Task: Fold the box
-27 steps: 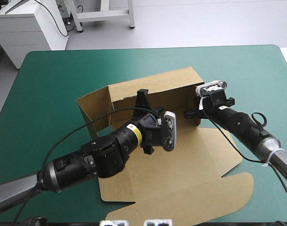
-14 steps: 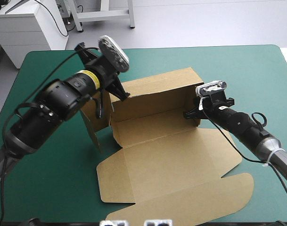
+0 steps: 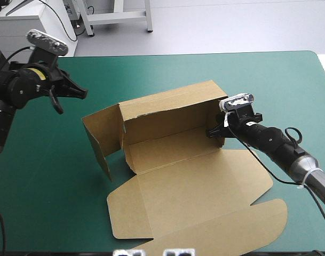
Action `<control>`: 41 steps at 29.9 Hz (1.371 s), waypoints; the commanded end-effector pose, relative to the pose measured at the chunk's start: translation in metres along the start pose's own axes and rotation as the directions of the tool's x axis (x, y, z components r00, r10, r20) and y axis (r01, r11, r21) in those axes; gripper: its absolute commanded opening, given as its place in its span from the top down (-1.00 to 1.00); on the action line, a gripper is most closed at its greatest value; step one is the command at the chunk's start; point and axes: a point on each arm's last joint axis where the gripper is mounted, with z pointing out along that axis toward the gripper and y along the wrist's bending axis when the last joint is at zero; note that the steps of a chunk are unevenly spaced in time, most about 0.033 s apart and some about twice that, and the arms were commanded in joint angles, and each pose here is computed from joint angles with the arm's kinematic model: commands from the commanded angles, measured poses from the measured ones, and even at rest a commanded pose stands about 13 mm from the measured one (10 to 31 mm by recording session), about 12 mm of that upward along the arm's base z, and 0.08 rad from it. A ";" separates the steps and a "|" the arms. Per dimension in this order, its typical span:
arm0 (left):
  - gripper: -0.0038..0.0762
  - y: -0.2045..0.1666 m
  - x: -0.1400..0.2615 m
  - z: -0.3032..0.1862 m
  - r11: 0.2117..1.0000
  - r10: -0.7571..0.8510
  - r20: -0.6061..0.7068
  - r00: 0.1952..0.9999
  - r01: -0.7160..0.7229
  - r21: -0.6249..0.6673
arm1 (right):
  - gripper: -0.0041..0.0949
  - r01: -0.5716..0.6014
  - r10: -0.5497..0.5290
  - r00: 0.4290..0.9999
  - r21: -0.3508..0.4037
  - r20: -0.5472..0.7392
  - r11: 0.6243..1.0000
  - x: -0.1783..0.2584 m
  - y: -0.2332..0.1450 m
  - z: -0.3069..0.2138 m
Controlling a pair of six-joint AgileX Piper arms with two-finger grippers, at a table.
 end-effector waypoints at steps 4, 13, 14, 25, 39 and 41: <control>0.87 0.018 0.027 -0.029 0.989 -0.147 0.077 0.986 0.147 -0.001 | 0.96 -0.029 0.027 0.996 0.014 0.090 0.999 -0.021 -0.001 -0.013; 0.87 -0.007 0.099 -0.029 0.979 -0.199 0.108 0.974 0.203 -0.027 | 0.96 -0.005 0.007 0.999 -0.030 0.054 1.000 -0.018 0.004 -0.013; 0.87 -0.011 0.107 -0.028 0.978 -0.201 0.106 0.974 0.205 -0.028 | 0.96 0.009 -0.007 0.999 -0.041 0.043 0.999 -0.017 0.005 -0.013; 0.89 -0.026 0.146 -0.046 0.979 -0.183 0.173 0.968 0.195 -0.060 | 0.95 0.060 -0.076 0.961 -0.069 -0.264 0.996 -0.008 0.006 -0.022; 0.89 -0.025 0.148 -0.046 0.982 -0.155 0.161 0.975 0.170 -0.085 | 0.96 0.083 -0.031 0.828 0.068 -0.561 0.994 -0.071 -0.007 -0.042; 0.89 -0.025 0.148 -0.046 0.982 -0.155 0.161 0.975 0.170 -0.085 | 0.96 0.092 -0.032 0.813 0.074 -0.581 0.993 -0.074 -0.010 -0.028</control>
